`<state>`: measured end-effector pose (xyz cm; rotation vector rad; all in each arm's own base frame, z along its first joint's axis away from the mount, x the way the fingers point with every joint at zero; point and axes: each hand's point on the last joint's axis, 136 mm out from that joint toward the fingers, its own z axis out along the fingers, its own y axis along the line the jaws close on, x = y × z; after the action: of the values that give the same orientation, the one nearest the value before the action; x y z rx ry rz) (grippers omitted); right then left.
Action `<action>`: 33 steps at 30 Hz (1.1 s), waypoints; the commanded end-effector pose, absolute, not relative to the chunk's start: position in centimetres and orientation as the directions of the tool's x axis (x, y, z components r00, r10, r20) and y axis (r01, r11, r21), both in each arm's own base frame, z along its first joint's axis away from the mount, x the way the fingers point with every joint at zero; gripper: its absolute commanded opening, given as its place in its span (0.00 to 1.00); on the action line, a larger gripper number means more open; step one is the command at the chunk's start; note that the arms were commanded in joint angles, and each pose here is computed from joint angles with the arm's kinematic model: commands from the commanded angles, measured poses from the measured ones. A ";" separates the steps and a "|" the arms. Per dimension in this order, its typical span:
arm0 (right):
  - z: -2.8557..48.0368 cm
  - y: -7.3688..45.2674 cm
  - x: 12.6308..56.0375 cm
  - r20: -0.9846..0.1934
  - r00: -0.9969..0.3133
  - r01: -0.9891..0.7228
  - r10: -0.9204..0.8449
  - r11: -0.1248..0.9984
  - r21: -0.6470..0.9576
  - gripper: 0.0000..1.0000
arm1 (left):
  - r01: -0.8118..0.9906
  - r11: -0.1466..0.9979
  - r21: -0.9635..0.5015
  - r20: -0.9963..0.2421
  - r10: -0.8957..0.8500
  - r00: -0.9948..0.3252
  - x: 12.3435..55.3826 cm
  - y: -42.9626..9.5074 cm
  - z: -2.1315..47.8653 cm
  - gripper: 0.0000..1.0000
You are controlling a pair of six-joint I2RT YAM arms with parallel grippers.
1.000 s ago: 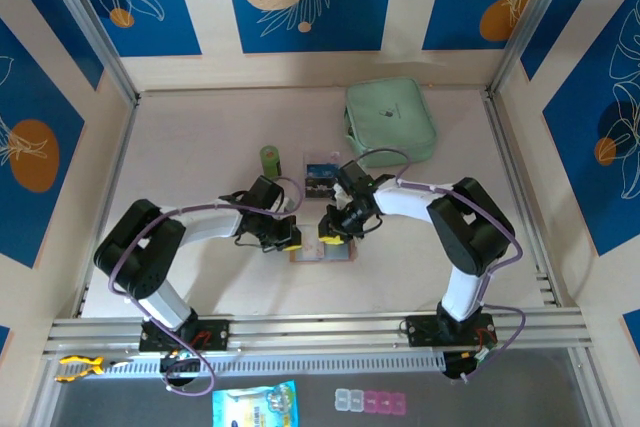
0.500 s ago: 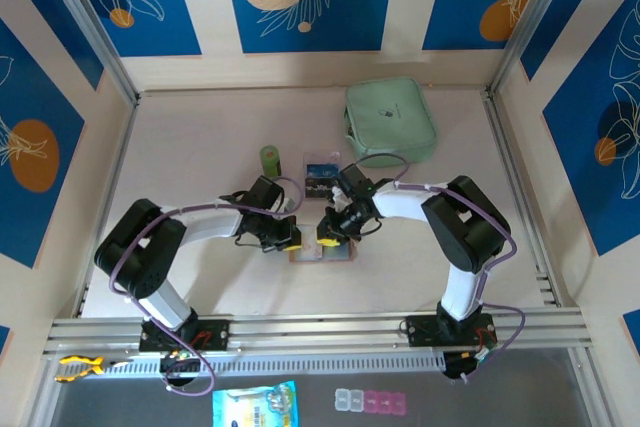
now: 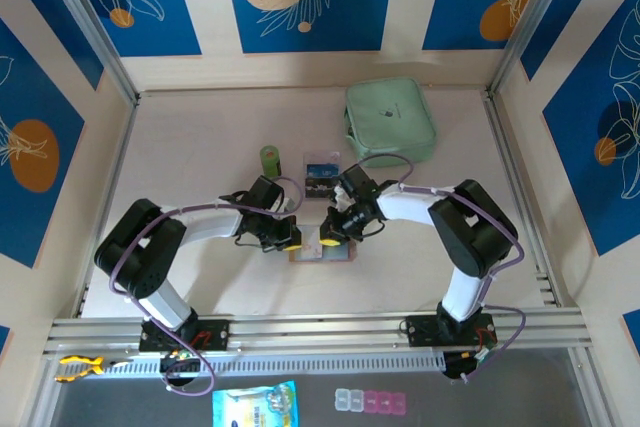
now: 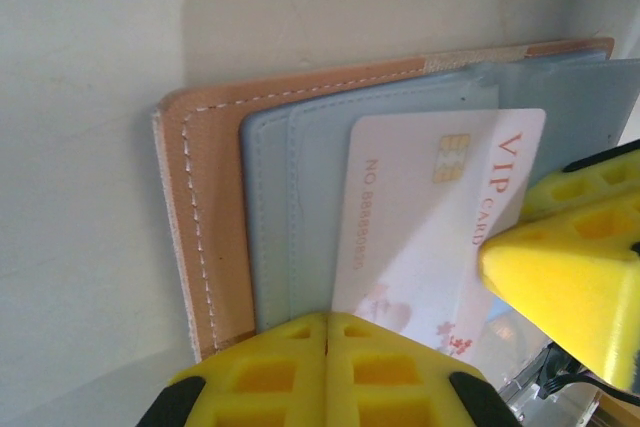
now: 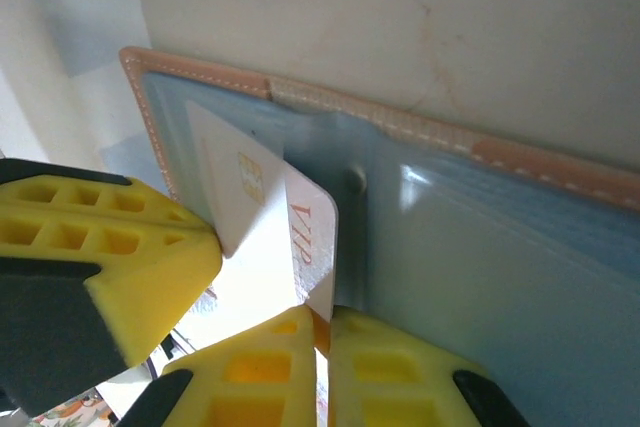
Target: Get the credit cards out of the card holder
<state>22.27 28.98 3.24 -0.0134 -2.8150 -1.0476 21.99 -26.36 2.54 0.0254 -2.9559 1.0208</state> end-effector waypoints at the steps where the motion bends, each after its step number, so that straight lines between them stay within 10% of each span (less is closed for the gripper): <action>1: 2.9 27.6 21.7 0.143 -0.989 0.074 -0.021 0.781 0.620 0.09 | -0.036 0.826 -0.563 0.054 -0.007 -0.999 20.8 -25.1 0.8 0.00; 24: 7.8 25.2 22.5 -0.006 -0.995 -0.085 -0.098 0.824 0.561 0.01 | -0.022 0.808 -0.589 0.025 -0.009 -1.000 21.1 -25.4 2.5 0.00; 33: 9.6 24.0 23.8 -0.177 -0.903 -0.430 -0.392 0.805 0.409 0.00 | 0.000 0.784 -0.621 -0.013 -0.011 -1.000 21.9 -26.0 4.2 0.00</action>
<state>23.90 24.93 8.73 0.3995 -3.0561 -0.8269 21.96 -26.23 3.40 0.0187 -2.9708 1.0404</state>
